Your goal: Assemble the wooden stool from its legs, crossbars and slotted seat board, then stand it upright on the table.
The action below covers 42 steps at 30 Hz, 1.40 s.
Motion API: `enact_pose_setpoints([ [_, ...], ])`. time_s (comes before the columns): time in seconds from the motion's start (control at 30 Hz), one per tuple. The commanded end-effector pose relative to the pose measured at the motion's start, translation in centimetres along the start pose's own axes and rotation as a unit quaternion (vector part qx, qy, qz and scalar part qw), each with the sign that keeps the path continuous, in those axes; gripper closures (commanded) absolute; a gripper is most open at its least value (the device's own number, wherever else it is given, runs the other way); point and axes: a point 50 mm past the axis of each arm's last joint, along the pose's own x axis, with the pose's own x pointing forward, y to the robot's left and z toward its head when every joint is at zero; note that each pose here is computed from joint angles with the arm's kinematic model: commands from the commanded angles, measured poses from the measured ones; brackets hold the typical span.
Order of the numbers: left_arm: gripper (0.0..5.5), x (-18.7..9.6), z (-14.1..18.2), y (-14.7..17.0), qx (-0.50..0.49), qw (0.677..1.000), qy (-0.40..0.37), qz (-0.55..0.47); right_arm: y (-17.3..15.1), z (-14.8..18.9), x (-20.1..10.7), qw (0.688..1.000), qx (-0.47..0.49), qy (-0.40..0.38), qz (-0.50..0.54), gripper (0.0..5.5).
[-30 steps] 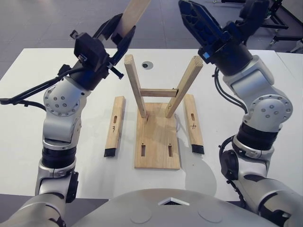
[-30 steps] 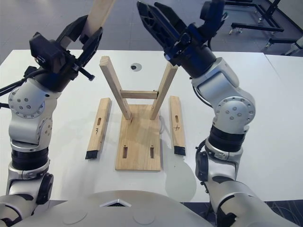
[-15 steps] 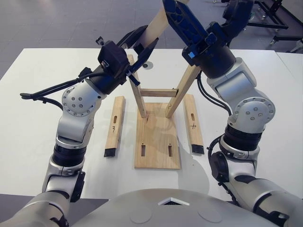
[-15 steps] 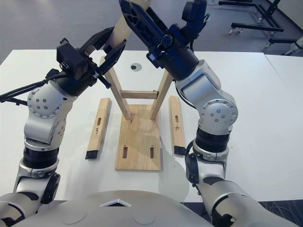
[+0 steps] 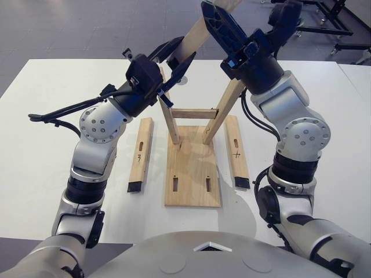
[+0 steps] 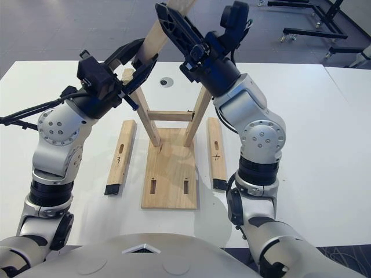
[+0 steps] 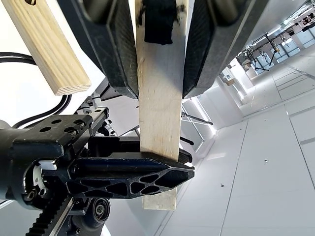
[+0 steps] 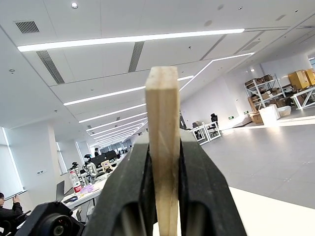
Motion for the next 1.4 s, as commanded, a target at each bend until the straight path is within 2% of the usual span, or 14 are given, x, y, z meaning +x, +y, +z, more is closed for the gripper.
enact_pose_setpoints([
  [0.03, 4.22, 0.0, -0.2, -0.1, -0.005, 1.0, 0.004, -0.006, -0.2, 0.1, 0.0, 1.0, -0.006, -0.004, -0.004, 5.11],
  [0.13, 4.22, 0.0, -0.4, 0.2, -0.012, 1.0, 0.01, 0.007, -0.2, 0.2, 0.0, 1.0, -0.01, -0.009, -0.005, 5.11],
  [0.17, 3.84, 0.0, -0.5, 0.4, -0.017, 1.0, 0.014, 0.016, -0.2, 0.4, -0.1, 1.0, -0.01, -0.014, -0.007, 5.11],
  [0.27, 3.39, -0.2, -0.7, 1.0, -0.017, 0.999, 0.021, 0.038, -0.5, 1.0, -0.6, 0.999, -0.009, -0.03, -0.017, 5.11],
  [0.37, 2.92, -0.7, -0.7, 1.8, -0.009, 0.997, 0.032, 0.066, -1.4, 2.9, -2.4, 0.997, 0.0, -0.07, -0.034, 5.11],
  [0.57, 2.9, -2.2, -0.4, 2.5, 0.006, 0.993, 0.047, 0.104, -1.5, 5.7, -7.1, 0.99, 0.035, -0.129, -0.037, 5.11],
  [0.63, 2.9, -3.0, 0.1, 3.0, 0.016, 0.99, 0.053, 0.13, -1.1, 5.3, -8.2, 0.987, 0.047, -0.134, -0.078, 5.11],
  [0.73, 2.9, -4.8, 0.9, 3.9, 0.036, 0.981, 0.07, 0.18, -2.6, 5.1, -10.9, 0.955, 0.03, -0.168, -0.242, 5.11],
  [0.8, 2.9, -6.0, 1.4, 4.5, 0.051, 0.972, 0.082, 0.212, -3.4, 4.3, -12.2, 0.932, 0.007, -0.153, -0.329, 5.11],
  [0.9, 2.9, -7.2, 1.8, 4.9, 0.068, 0.962, 0.103, 0.245, -3.8, 2.6, -12.9, 0.91, -0.002, -0.122, -0.397, 5.11],
  [1.03, 2.9, -7.7, 1.8, 4.9, 0.07, 0.957, 0.118, 0.256, -2.7, 0.2, -13.8, 0.901, -0.037, -0.045, -0.429, 5.11],
  [1.2, 2.9, -7.4, 1.9, 5.1, 0.064, 0.957, 0.124, 0.254, -0.5, -3.6, -16.9, 0.877, -0.159, 0.104, -0.442, 5.11],
  [1.4, 2.9, -7.4, 1.5, 5.2, 0.057, 0.958, 0.132, 0.247, 0.3, -5.7, -18.3, 0.868, -0.161, 0.123, -0.453, 5.11],
])
